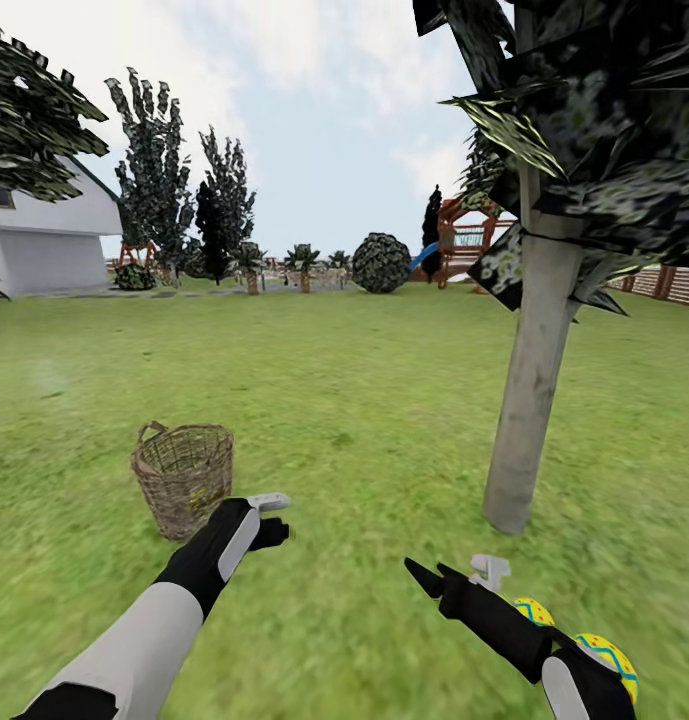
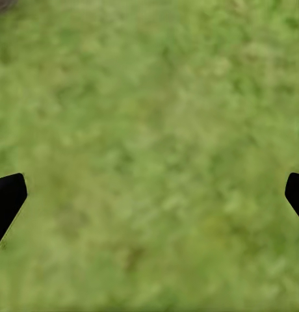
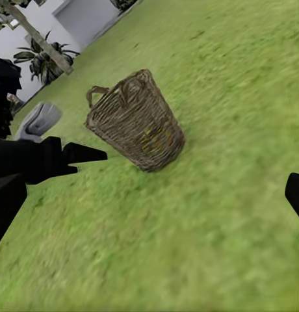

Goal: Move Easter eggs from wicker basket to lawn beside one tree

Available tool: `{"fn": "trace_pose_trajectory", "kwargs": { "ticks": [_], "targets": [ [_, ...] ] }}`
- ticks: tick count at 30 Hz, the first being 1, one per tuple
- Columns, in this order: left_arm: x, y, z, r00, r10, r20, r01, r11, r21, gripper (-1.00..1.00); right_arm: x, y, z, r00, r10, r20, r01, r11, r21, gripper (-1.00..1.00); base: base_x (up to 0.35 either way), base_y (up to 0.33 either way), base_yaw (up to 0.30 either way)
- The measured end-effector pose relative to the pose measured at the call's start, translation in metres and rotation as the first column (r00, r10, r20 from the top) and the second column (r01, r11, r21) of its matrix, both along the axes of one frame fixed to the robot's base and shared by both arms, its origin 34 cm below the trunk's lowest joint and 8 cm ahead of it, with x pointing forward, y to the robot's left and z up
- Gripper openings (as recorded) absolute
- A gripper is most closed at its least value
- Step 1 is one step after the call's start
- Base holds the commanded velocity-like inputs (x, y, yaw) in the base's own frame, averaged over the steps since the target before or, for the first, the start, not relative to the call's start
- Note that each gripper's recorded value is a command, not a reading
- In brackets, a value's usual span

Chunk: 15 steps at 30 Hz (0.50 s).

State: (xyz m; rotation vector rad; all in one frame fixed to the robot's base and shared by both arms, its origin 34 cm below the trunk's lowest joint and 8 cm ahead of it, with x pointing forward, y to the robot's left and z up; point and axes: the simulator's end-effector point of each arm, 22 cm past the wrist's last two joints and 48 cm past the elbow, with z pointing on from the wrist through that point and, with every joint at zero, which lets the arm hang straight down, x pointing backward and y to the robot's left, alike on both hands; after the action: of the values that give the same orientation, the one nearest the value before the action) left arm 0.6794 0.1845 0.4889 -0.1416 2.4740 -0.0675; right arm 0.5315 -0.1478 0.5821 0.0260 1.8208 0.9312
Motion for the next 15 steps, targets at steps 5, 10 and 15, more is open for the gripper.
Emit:
{"fn": "trace_pose_trajectory", "kwargs": {
  "ticks": [5,10,15],
  "targets": [
    [0.0,0.0,0.015,1.0,0.0,0.024,0.0,1.0,0.0,1.0,-0.002,0.0,0.011,1.0,0.0,0.025,0.0,1.0,0.001,1.0,0.0,0.0,0.263],
    [0.0,0.0,0.029,0.999,0.0,0.047,0.0,1.0,0.001,1.0,-0.004,-0.001,0.024,0.999,0.0,0.052,-0.001,1.0,0.006,1.0,0.0,0.0,0.14],
    [-0.001,0.0,0.042,0.998,0.0,0.068,0.0,1.0,0.002,1.0,-0.007,-0.001,0.035,0.997,0.002,0.076,-0.003,1.0,0.011,1.0,0.0,0.0,0.034]
  ]
}}
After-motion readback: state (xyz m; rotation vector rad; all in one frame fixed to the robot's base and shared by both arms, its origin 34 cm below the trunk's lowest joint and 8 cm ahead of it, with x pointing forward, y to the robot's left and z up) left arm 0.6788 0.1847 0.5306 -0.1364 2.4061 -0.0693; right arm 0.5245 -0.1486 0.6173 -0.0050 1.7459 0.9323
